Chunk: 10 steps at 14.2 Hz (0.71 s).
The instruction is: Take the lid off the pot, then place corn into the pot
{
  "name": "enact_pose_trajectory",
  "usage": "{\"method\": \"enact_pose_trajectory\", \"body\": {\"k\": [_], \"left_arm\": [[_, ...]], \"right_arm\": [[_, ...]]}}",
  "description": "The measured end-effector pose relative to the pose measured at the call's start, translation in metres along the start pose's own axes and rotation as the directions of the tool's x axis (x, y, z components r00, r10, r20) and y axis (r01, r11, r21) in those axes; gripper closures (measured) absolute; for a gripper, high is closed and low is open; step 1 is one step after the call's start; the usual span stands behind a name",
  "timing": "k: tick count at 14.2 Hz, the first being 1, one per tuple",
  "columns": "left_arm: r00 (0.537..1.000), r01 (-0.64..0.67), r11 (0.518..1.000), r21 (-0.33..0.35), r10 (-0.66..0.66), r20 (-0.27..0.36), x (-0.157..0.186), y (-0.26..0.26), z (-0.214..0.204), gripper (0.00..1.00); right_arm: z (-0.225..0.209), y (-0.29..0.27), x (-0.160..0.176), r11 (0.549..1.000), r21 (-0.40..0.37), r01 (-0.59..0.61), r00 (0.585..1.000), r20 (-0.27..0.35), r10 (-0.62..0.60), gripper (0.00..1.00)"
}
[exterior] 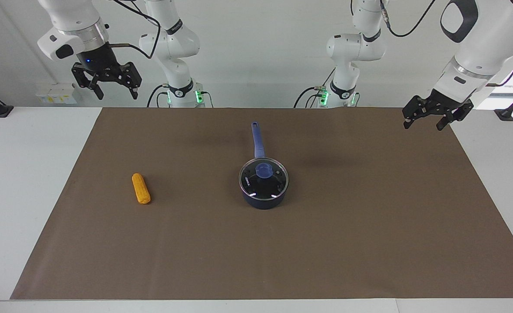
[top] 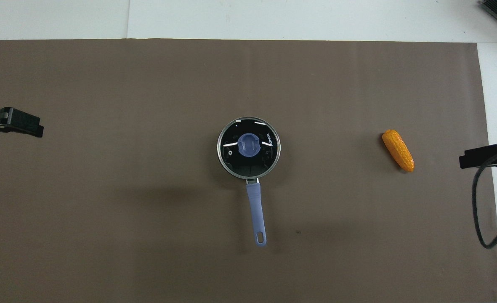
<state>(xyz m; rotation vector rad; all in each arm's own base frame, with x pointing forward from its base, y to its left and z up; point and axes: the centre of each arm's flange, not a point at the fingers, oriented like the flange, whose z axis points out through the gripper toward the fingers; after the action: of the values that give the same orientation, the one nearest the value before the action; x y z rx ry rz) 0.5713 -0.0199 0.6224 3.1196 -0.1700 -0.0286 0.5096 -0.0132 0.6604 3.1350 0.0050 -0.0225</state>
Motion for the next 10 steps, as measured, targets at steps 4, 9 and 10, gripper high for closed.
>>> {"method": "enact_pose_trajectory", "body": {"k": [4, 9, 10], "left_arm": [[1.0, 0.003, 1.0, -0.001, -0.003, 0.01, -0.0018, -0.0019, 0.0031, 0.0], [1.0, 0.0, 1.0, -0.003, 0.0, 0.025, -0.0036, -0.0003, 0.004, 0.0], [1.0, -0.002, 1.0, -0.003, 0.002, 0.026, -0.0038, 0.0006, 0.0039, 0.0]], "right_arm": [[0.0, -0.0001, 0.0, 1.0, 0.0, 0.0, 1.0, 0.0, 0.0, 0.0], [0.0, -0.0001, 0.0, 1.0, 0.0, 0.0, 1.0, 0.0, 0.0, 0.0], [0.0, 0.0, 0.0, 1.0, 0.0, 0.0, 1.0, 0.0, 0.0, 0.0]]}}
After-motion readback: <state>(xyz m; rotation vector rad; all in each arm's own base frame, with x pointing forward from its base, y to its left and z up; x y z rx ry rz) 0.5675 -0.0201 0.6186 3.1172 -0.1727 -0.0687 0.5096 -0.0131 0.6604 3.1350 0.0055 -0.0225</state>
